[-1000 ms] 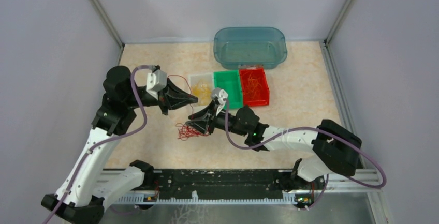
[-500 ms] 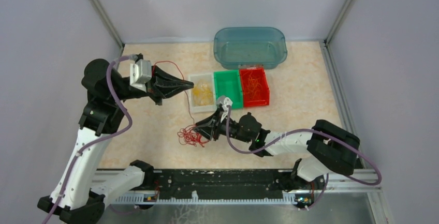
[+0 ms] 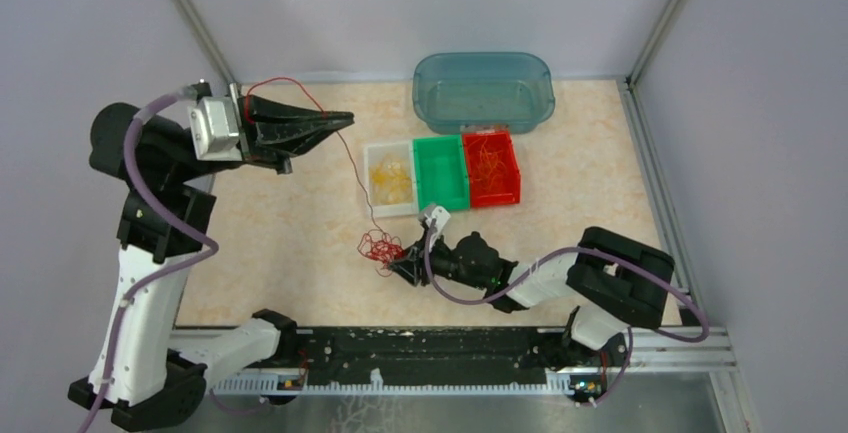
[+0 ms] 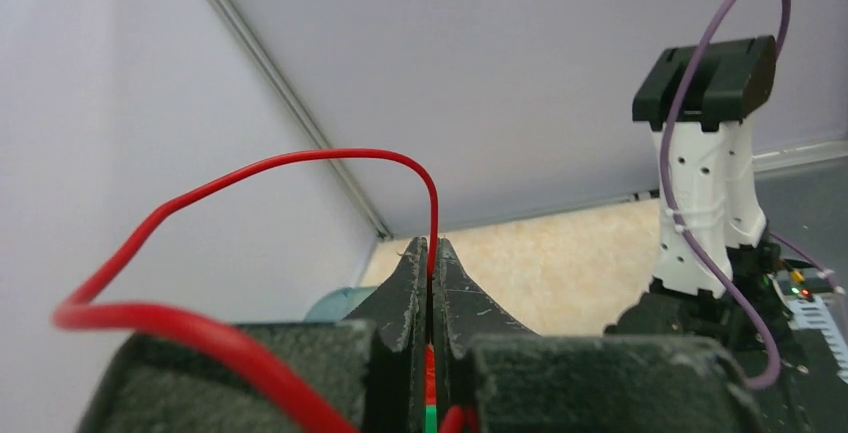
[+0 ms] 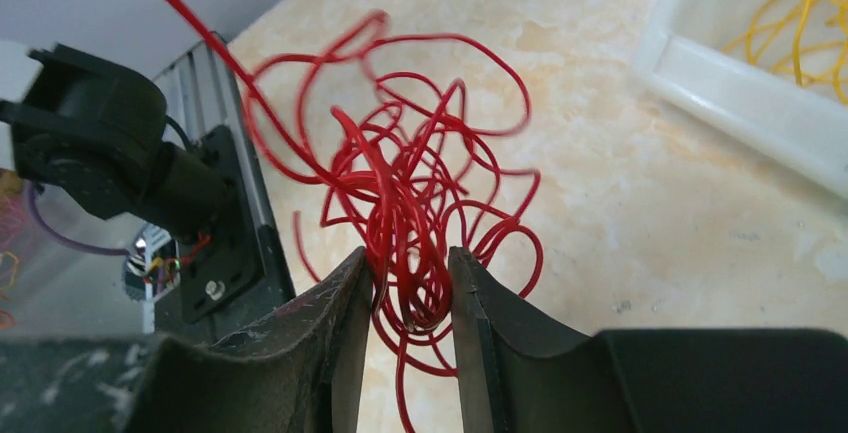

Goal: Untangle the cables

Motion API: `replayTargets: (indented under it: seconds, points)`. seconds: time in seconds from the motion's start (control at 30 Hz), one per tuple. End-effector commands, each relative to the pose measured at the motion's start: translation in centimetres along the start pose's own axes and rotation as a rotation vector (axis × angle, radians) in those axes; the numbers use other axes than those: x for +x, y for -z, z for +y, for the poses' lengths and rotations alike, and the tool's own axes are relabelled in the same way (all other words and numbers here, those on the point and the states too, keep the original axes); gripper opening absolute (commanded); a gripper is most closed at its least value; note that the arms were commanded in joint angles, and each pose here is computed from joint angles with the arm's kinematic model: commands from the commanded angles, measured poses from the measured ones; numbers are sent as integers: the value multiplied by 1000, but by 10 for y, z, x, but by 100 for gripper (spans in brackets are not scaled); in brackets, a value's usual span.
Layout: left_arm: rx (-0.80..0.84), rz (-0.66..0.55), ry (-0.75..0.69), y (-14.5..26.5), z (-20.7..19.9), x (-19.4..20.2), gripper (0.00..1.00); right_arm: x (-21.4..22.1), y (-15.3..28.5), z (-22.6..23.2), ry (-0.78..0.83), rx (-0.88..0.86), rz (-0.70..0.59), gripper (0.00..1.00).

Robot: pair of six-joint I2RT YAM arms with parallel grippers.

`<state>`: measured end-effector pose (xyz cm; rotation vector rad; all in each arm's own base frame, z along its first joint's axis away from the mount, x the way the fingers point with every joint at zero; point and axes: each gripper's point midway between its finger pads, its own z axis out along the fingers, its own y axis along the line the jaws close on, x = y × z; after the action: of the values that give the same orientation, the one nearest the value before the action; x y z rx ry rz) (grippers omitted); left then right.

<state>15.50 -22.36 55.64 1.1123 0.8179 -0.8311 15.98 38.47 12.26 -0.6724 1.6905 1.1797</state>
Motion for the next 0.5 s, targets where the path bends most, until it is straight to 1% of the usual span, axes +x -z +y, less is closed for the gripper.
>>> replayTargets:
  seconds: [0.0,0.13,0.23,0.4,0.47]
  points:
    - [-43,-73,-142,-1,12,-40,0,5,5,-3,-1,23,-24,34]
    - [-106,-122,-258,1,25,-64,0,19,16,-15,-14,77,-2,32]
    - [-186,-173,-381,5,37,-90,0,30,25,-24,-25,114,15,31]
    - [-388,-270,-641,23,63,-142,0,48,41,-33,-52,158,36,31]
    - [-458,-297,-779,31,70,-164,0,52,47,-35,-62,175,39,31]
